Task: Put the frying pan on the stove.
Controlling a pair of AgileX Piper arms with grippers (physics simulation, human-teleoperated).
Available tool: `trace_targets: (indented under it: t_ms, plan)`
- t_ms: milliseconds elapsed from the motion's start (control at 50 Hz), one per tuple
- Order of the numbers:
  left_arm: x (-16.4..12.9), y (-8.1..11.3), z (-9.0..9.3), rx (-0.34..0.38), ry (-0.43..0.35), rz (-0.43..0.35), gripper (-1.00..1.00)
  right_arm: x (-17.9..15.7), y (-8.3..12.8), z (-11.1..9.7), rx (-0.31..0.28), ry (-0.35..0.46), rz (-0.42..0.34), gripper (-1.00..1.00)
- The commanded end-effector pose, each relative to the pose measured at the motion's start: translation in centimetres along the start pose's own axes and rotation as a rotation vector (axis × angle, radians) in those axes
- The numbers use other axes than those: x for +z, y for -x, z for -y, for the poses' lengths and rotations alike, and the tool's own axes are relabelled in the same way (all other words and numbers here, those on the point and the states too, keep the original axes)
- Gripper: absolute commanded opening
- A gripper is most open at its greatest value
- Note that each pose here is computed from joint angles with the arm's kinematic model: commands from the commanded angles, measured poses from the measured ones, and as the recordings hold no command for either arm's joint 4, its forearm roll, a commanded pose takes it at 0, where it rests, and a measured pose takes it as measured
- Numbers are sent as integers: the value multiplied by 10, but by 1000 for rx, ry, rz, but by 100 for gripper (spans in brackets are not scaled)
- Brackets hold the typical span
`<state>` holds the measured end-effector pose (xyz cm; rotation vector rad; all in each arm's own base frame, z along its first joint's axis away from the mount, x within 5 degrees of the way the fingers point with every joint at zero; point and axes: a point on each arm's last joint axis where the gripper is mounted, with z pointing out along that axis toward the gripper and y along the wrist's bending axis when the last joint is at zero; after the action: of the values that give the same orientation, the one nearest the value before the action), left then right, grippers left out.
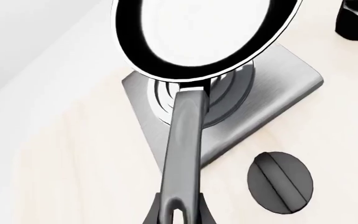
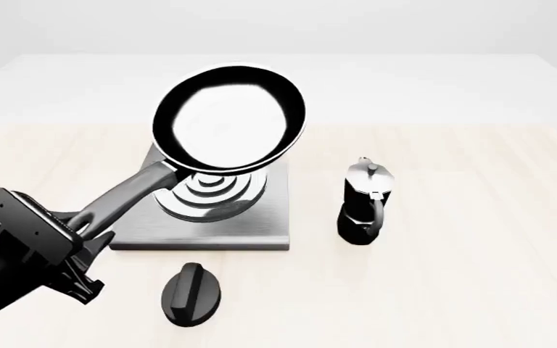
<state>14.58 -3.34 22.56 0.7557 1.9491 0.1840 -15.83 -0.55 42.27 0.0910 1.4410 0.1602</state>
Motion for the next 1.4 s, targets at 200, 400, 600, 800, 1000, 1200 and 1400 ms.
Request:
trace_targets:
  t_ms: [200,400,600,800,1000,1200,1400]
  plan:
    - [-15,-10,0,-181,41,33,-100,0,0,0,-7,-2,2,100]
    - [-15,-19,4,-197,51,26,-100,-1,0,0,-7,-2,3,100]
    - [-14,-32,10,-205,54,4,-100,0,0,0,-7,-3,0,100]
    - [-3,-37,9,-219,68,-11,-100,0,0,0,-9,-2,1,100]
    - [8,-43,6,-234,93,-27,-100,0,0,0,-10,-2,1,100]
    - [13,-51,10,-246,91,-41,-100,0,0,0,-11,-2,1,100]
    - [19,-55,11,-249,95,-51,-100,0,0,0,-11,-2,2,100]
